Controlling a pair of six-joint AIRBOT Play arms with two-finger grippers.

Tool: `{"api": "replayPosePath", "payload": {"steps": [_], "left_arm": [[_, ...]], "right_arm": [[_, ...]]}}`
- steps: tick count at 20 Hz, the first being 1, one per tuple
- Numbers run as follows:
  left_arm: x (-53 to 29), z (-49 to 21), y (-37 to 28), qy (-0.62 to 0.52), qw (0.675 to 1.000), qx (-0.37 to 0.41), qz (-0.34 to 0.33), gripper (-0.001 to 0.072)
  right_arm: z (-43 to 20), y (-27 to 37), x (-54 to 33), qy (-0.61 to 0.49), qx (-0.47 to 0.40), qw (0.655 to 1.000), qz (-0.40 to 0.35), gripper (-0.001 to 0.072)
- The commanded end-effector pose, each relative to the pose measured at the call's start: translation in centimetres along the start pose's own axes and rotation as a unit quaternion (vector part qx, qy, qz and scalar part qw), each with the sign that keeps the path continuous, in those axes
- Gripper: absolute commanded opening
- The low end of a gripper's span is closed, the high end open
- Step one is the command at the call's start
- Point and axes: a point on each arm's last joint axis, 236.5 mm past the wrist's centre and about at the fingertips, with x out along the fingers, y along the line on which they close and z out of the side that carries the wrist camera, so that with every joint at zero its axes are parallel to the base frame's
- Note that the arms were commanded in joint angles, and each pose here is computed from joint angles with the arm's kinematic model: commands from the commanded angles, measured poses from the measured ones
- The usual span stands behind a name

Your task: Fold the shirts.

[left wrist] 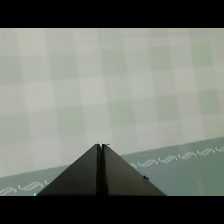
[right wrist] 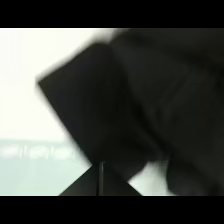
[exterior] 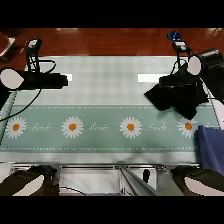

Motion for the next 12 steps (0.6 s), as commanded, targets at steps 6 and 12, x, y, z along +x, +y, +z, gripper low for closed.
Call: {"api": "replayPosePath", "payload": {"steps": [6, 12], "left_arm": [[6.0, -0.7, 2.1, 0.013, 1.000, -0.017, 0.017, 0.0502], [7.4, -2.7, 1.4, 0.048, 0.999, -0.012, 0.012, 0.0502]], "right_arm": [[6.5, -10.9, -1.3, -0.138, 0.042, 0.977, -0.160, 0.0417], [-1.1, -17.4, 7.5, 0.014, 0.253, 0.963, -0.095, 0.0414]]}}
